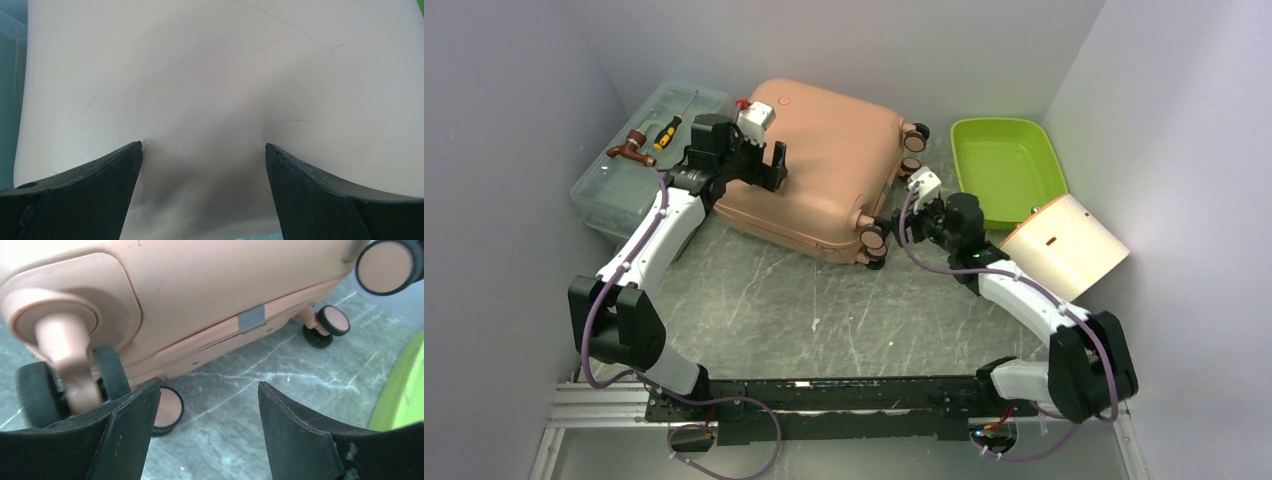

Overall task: Open, take out, and arrange the luggage
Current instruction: Adjust the luggage at the center of the board.

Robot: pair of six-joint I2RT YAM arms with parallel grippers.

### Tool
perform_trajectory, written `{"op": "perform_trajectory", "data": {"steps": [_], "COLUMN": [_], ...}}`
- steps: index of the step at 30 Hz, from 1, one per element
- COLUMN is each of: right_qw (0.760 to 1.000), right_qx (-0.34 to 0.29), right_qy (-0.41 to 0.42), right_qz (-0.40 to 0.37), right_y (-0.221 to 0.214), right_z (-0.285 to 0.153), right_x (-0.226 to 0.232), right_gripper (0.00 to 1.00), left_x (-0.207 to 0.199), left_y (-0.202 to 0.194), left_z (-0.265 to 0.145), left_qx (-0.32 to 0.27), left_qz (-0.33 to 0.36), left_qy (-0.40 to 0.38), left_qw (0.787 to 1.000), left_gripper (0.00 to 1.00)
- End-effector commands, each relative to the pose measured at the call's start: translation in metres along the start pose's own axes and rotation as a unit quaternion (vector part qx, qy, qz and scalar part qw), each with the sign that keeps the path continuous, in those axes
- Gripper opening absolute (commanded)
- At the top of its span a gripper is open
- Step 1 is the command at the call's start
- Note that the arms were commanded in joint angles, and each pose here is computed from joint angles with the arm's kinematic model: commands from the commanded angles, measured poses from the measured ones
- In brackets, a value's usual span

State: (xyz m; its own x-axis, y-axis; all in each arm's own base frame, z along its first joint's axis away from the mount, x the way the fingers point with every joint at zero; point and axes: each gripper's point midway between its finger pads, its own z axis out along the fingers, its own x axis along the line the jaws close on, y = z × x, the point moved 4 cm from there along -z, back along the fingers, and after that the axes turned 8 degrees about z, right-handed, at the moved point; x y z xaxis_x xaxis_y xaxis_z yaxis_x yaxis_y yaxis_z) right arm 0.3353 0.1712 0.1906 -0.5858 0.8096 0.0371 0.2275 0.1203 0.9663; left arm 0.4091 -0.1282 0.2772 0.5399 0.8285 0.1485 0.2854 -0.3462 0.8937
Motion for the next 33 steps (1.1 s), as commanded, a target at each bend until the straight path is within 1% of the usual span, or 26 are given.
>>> {"op": "perform_trajectory", "data": {"steps": [1,2,3,6,9,11,13,14,16,18,21,24,26,29,31,33], "right_qw": [0.986,0.975,0.963,0.918,0.885,0.876,0.871,0.873,0.886,0.916,0.955,0.978,0.987,0.992,0.991,0.988], "right_qx": [-0.022,-0.001,0.039,0.078,0.118,0.139,0.147,0.148,0.153,0.149,0.129,0.08,0.053,0.036,0.035,0.033], "right_qy": [0.135,0.191,0.245,0.365,0.424,0.436,0.44,0.437,0.409,0.343,0.227,0.169,0.144,0.117,0.118,0.141], "right_qz": [-0.092,-0.11,-0.109,-0.135,-0.15,-0.152,-0.159,-0.16,-0.159,-0.144,-0.136,-0.091,-0.053,-0.044,-0.046,-0.046], "right_y": [0.035,0.034,0.021,0.002,-0.024,-0.04,-0.05,-0.051,-0.05,-0.039,-0.017,0.007,0.022,0.032,0.03,0.022], "right_z": [-0.034,-0.041,-0.053,-0.078,-0.088,-0.084,-0.077,-0.071,-0.052,-0.024,0.01,0.025,0.03,0.035,0.037,0.034], "right_x": [0.025,0.039,0.053,0.085,0.108,0.123,0.137,0.143,0.148,0.139,0.109,0.074,0.048,0.022,0.018,0.025], "right_gripper": [0.73,0.72,0.71,0.73,0.74,0.74,0.74,0.74,0.73,0.71,0.71,0.71,0.7,0.7,0.69,0.69], "left_x": [-0.004,-0.005,-0.008,-0.027,-0.05,-0.06,-0.065,-0.064,-0.063,-0.062,-0.063,-0.065,-0.065,-0.066,-0.067,-0.067], "left_y": [0.024,0.026,0.028,0.032,0.026,0.018,0.006,0.0,-0.01,-0.016,-0.017,-0.017,-0.017,-0.017,-0.018,-0.017], "left_z": [-0.018,-0.02,-0.023,-0.034,-0.045,-0.049,-0.049,-0.047,-0.045,-0.044,-0.048,-0.049,-0.049,-0.047,-0.046,-0.044], "left_qx": [-0.045,-0.05,-0.058,-0.078,-0.083,-0.072,-0.051,-0.041,-0.022,-0.014,-0.018,-0.023,-0.024,-0.023,-0.024,-0.026], "left_qz": [0.019,0.024,0.031,0.065,0.094,0.112,0.118,0.12,0.125,0.128,0.131,0.131,0.13,0.129,0.127,0.126], "left_qy": [-0.009,-0.014,-0.024,-0.092,-0.176,-0.214,-0.229,-0.226,-0.22,-0.216,-0.215,-0.216,-0.217,-0.22,-0.222,-0.223], "left_qw": [0.999,0.998,0.998,0.991,0.976,0.968,0.965,0.966,0.967,0.968,0.968,0.967,0.967,0.967,0.966,0.966], "left_gripper": [0.99,0.99,0.99,0.99,0.99,0.99,0.99,0.99,0.99,0.99,0.99,0.99,0.99,0.99,0.99,0.99]}}
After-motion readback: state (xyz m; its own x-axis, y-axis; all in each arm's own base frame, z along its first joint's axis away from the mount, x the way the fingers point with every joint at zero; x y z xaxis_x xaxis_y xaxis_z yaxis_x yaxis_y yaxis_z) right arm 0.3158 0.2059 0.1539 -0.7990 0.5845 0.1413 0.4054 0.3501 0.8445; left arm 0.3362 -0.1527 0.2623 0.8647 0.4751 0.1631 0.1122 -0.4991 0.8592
